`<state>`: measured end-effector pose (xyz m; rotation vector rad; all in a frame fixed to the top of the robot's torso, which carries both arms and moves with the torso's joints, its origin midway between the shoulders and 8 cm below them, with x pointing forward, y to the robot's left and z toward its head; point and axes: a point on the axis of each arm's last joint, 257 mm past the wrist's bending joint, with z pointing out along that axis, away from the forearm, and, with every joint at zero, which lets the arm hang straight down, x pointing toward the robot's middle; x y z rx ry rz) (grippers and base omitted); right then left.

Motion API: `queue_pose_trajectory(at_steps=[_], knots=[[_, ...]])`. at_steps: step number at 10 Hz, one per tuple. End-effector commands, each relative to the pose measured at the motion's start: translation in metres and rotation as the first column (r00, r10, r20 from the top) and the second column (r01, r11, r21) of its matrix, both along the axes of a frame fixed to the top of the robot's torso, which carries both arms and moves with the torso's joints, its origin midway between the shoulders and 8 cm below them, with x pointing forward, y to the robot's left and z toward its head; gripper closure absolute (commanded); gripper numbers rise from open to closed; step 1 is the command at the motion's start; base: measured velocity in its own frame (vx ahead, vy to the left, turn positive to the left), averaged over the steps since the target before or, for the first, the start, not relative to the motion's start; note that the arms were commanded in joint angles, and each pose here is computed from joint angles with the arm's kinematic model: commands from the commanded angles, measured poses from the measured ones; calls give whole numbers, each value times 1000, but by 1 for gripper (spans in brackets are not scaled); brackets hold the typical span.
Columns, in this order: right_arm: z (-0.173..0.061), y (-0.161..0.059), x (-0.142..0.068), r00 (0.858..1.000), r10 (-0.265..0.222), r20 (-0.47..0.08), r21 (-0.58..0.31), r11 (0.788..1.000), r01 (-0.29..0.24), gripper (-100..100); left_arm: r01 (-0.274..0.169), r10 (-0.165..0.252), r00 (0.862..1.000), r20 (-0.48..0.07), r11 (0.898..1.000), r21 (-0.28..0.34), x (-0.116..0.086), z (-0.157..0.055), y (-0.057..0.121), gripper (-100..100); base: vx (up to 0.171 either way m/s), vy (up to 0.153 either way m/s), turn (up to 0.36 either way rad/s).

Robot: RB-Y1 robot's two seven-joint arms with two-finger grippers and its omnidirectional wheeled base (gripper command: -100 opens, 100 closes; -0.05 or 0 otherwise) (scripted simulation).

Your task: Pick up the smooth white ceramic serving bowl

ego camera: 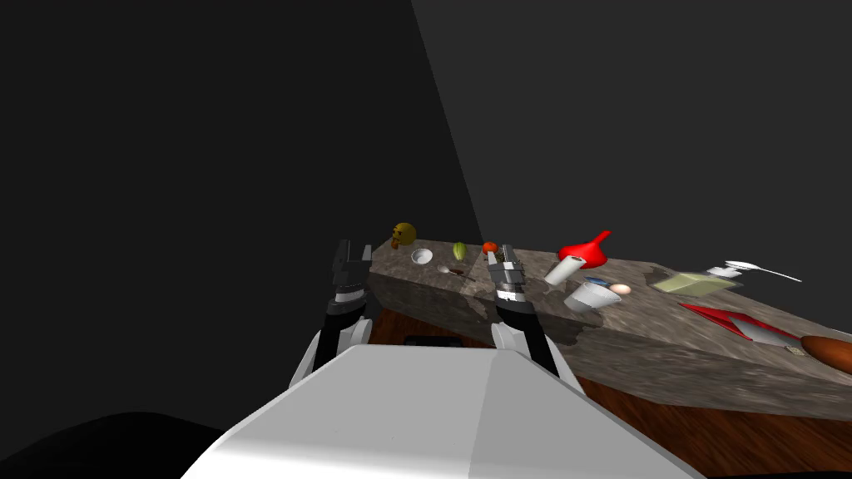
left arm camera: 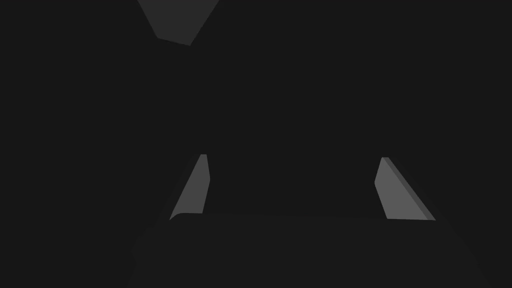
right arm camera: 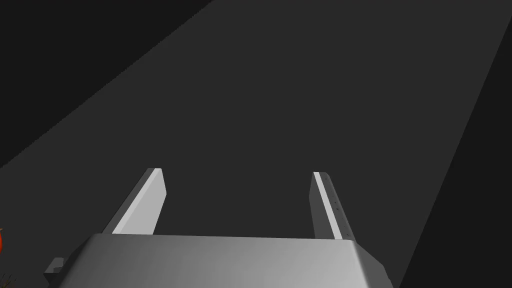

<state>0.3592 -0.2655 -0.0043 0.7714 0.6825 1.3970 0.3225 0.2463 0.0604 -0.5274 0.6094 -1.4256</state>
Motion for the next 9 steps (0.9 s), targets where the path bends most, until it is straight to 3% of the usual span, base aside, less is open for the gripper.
queue_pose_trajectory(at_steps=[1,9], knots=[[0,0,0,1000,0,0,0,1000,0,0,9,-9,999,-33,1000,4,10,-5,-2,-100,-10,1,-47],[0,0,0,1000,0,0,0,1000,0,0,32,-30,982,-186,999,10,55,-31,-6,-100,-14,7,-50]])
